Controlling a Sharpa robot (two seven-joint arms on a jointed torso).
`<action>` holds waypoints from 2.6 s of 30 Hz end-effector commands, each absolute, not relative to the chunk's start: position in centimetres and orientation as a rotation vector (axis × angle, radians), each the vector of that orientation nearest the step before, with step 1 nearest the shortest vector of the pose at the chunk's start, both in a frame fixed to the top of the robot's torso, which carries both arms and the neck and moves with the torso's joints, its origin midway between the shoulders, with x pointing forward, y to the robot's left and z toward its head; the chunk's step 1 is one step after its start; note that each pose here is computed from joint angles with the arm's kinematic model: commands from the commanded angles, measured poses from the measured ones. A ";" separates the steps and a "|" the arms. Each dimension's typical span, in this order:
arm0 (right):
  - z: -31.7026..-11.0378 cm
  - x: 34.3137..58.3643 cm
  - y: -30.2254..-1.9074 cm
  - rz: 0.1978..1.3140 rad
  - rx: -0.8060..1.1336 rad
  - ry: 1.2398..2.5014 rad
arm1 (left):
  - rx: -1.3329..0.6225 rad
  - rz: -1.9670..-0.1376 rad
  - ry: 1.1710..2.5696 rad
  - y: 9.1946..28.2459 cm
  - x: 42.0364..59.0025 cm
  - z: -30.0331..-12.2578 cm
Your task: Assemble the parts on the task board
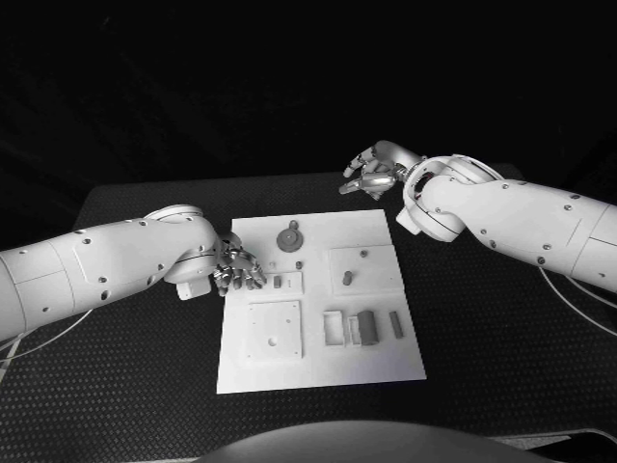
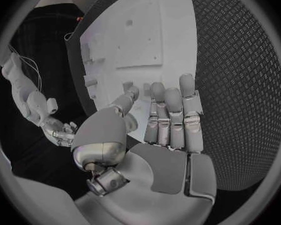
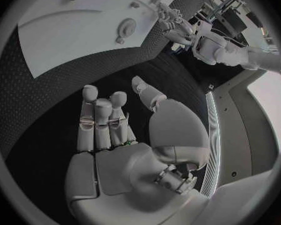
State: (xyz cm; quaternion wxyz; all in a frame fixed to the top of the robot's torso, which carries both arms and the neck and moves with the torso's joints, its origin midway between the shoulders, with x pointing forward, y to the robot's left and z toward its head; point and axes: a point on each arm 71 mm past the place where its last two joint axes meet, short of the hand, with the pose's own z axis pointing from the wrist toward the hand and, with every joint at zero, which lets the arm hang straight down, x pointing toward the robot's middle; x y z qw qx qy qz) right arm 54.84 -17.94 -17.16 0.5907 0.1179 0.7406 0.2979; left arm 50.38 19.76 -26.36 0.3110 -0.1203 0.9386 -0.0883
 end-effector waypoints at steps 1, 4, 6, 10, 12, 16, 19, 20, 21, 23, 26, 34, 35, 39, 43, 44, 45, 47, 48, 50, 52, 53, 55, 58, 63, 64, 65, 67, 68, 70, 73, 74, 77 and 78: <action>-17.2 54.8 -17.9 0.697 0.266 1.730 | -0.330 -0.255 2.458 19.5 50.4 -26.3; -17.2 54.8 -17.9 0.696 0.267 1.730 | -0.335 -0.257 2.448 19.5 50.5 -26.2; -17.2 54.8 -17.9 0.696 0.267 1.730 | -0.338 -0.259 2.445 19.6 50.5 -26.2; -17.2 54.8 -17.9 0.696 0.267 1.729 | -0.344 -0.265 2.446 19.5 50.5 -26.2; -17.2 54.8 -17.9 0.696 0.267 1.729 | -0.346 -0.266 2.450 19.5 50.5 -26.2; -17.2 54.8 -17.9 0.696 0.267 1.730 | -0.348 -0.268 2.448 19.5 50.5 -26.2; -17.3 54.8 -17.9 0.696 0.267 1.731 | -0.348 -0.268 2.449 19.6 50.5 -26.2; -17.3 54.8 -17.9 0.696 0.267 1.731 | -0.347 -0.267 2.450 19.6 50.5 -26.2; -17.3 54.8 -17.9 0.695 0.267 1.731 | -0.346 -0.267 2.452 19.6 50.5 -26.2; -17.3 54.8 -17.9 0.695 0.267 1.732 | -0.343 -0.267 2.455 19.6 50.4 -26.2; -17.3 54.8 -17.9 0.695 0.267 1.732 | -0.341 -0.269 2.457 19.5 50.4 -26.2; -17.3 54.8 -17.9 0.695 0.267 1.732 | -0.335 -0.275 2.461 19.4 50.2 -26.2; -17.3 54.8 -17.9 0.695 0.267 1.732 | -0.337 -0.273 2.460 19.4 50.3 -26.2; -17.3 54.8 -17.9 0.695 0.267 1.733 | -0.343 -0.268 2.456 19.5 50.3 -26.2; -17.3 54.8 -17.9 0.696 0.266 1.734 | -0.345 -0.265 2.455 19.5 50.3 -26.2; -17.3 54.8 -17.9 0.696 0.266 1.734 | -0.345 -0.264 2.456 19.5 50.3 -26.2; -17.3 54.8 -17.9 0.696 0.266 1.734 | -0.344 -0.264 2.456 19.5 50.3 -26.2; -17.3 54.8 -17.9 0.696 0.266 1.735 | -0.345 -0.262 2.457 19.5 50.3 -26.2; -17.3 54.8 -17.9 0.696 0.266 1.735 | -0.344 -0.262 2.458 19.5 50.3 -26.2; -17.3 54.8 -17.9 0.696 0.266 1.735 | -0.344 -0.262 2.458 19.5 50.3 -26.2; -17.3 54.8 -17.9 0.695 0.266 1.735 | -0.344 -0.261 2.458 19.5 50.3 -26.2; -17.3 54.8 -17.9 0.695 0.266 1.735 | -0.343 -0.262 2.459 19.5 50.3 -26.2; -17.3 54.8 -17.9 0.696 0.266 1.735 | -0.341 -0.262 2.461 19.5 50.3 -26.3; -17.3 54.8 -17.9 0.696 0.266 1.735 | -0.340 -0.264 2.461 19.5 50.3 -26.3; -17.3 54.8 -17.9 0.696 0.266 1.736 | -0.346 -0.264 2.454 19.6 50.4 -26.2; -17.3 54.8 -17.9 0.696 0.266 1.736 | -0.346 -0.264 2.454 19.6 50.4 -26.2; -17.3 54.8 -17.9 0.696 0.266 1.735 | -0.346 -0.265 2.455 19.6 50.4 -26.2; -17.3 54.8 -17.9 0.696 0.266 1.736 | -0.345 -0.265 2.455 19.6 50.4 -26.2; -17.3 54.8 -17.9 0.696 0.266 1.736 | -0.345 -0.265 2.455 19.6 50.4 -26.2; -17.3 54.8 -17.9 0.696 0.265 1.736 | -0.343 -0.264 2.457 19.6 50.4 -26.2; -17.3 54.8 -17.9 0.696 0.266 1.736 | -0.344 -0.261 2.456 19.6 50.4 -26.2; -17.3 54.8 -17.9 0.695 0.266 1.736 | -0.343 -0.260 2.456 19.6 50.4 -26.2; -17.3 54.8 -17.9 0.695 0.266 1.736 | -0.341 -0.258 2.460 19.6 50.4 -26.3; -17.3 54.8 -17.9 0.695 0.266 1.736 | -0.338 -0.258 2.463 19.6 50.4 -26.3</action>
